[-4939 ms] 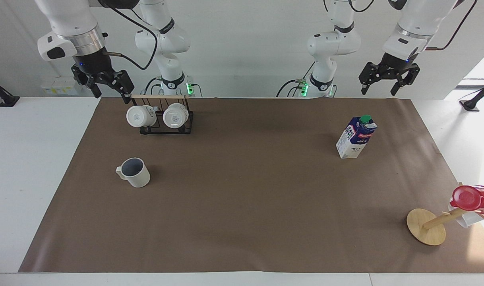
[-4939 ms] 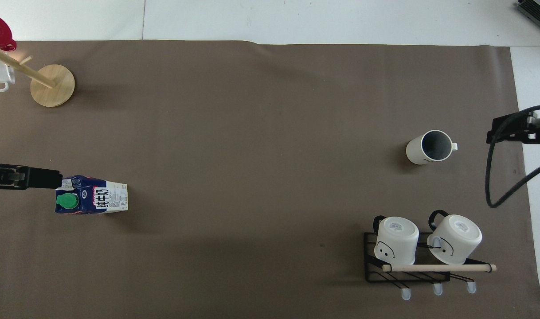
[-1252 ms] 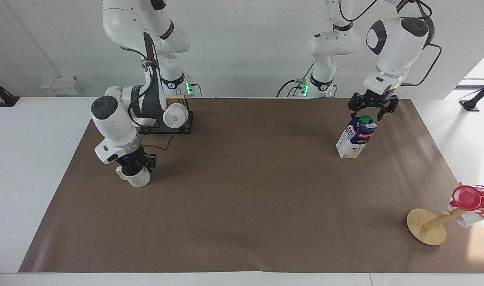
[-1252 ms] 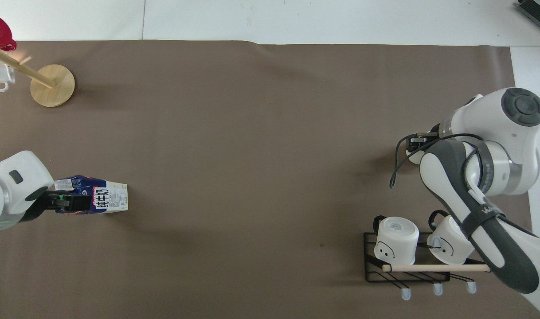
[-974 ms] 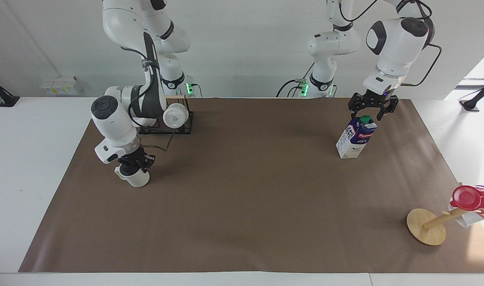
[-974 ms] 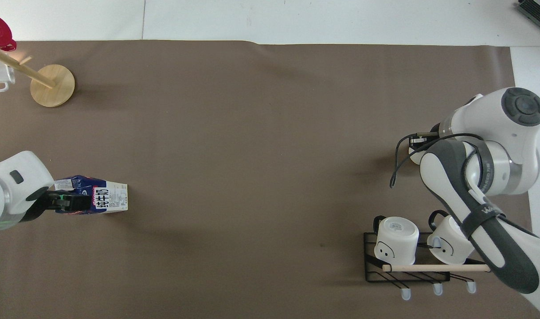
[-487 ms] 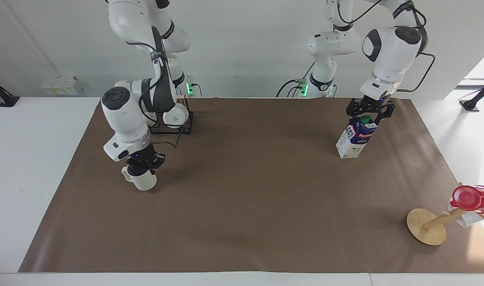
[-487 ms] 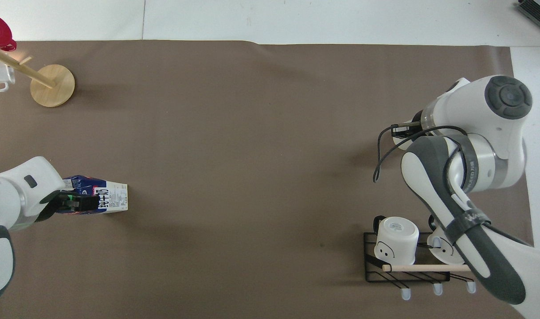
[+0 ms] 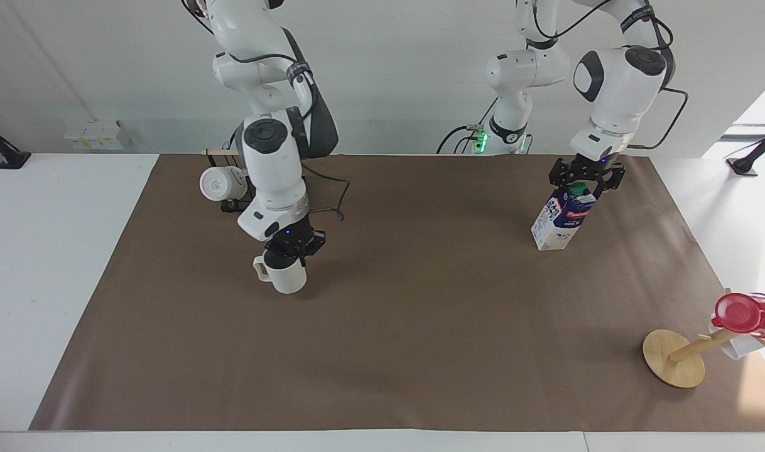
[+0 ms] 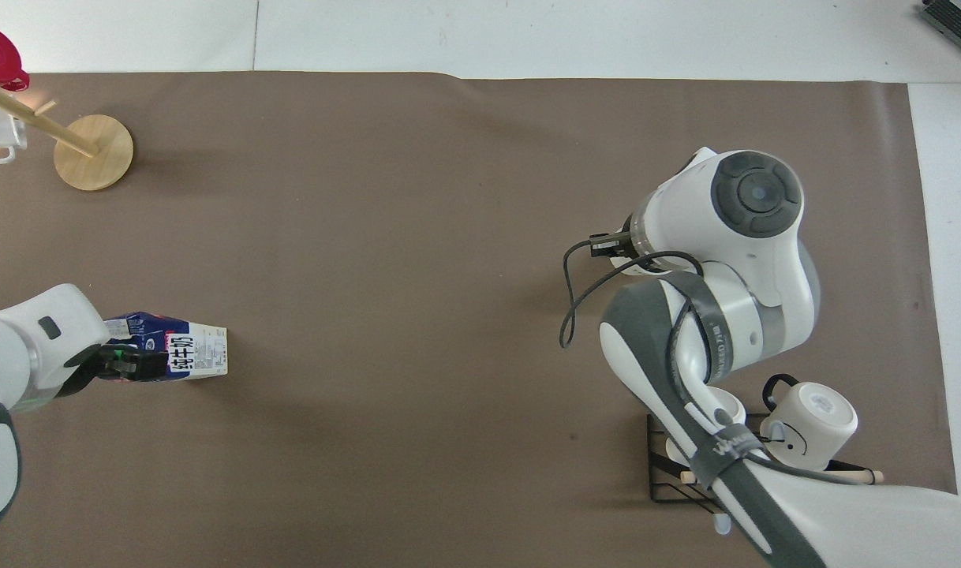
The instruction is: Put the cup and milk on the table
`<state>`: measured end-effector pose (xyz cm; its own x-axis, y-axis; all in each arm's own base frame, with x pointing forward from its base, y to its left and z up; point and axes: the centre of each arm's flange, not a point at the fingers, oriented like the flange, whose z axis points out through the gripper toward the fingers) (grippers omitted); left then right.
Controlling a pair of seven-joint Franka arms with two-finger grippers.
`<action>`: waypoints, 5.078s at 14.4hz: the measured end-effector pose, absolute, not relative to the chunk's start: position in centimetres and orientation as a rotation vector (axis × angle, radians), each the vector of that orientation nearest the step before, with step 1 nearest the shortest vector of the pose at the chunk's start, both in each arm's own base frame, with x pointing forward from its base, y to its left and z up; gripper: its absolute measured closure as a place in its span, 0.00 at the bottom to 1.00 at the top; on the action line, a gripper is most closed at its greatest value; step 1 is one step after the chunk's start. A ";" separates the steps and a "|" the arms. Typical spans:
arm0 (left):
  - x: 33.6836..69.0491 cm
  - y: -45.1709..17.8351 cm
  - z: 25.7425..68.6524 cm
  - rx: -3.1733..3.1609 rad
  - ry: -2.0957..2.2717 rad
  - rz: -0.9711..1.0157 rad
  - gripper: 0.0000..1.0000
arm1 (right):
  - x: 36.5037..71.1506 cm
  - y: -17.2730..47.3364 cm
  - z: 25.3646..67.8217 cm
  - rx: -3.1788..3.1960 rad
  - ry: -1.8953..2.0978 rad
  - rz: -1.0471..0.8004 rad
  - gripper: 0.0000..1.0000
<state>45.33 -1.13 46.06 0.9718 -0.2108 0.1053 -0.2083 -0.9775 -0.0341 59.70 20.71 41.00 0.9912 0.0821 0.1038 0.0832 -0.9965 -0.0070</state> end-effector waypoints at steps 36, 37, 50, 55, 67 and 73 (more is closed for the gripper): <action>45.8 -13.4 57.7 -3.173 0.070 -0.206 0.57 | 52.3 41.9 45.0 -3.012 0.114 -0.111 0.00; 45.6 -14.0 57.7 -3.175 0.063 -0.207 0.57 | 52.9 39.5 47.0 -3.007 0.162 -0.122 0.00; 45.2 -22.2 54.0 -3.165 -0.037 -0.154 0.57 | 56.7 13.6 56.4 -3.058 0.244 -0.105 0.00; 46.2 -23.3 50.4 -3.162 -0.054 -0.157 0.59 | 56.5 8.8 60.7 -3.067 0.257 -0.090 0.00; 45.2 -24.7 46.5 -3.114 -0.062 -0.165 0.59 | 55.4 7.1 62.2 -3.122 0.168 0.024 0.00; 44.2 -26.1 46.3 -3.116 -0.040 -0.165 0.59 | 55.5 6.5 62.2 -3.121 0.186 0.023 0.00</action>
<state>44.22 -26.14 46.27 0.9941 0.0244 0.1059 0.0266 -0.9995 -0.0194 55.52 6.49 62.22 0.9928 -0.1186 -0.0153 -0.1189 -0.9928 -0.0143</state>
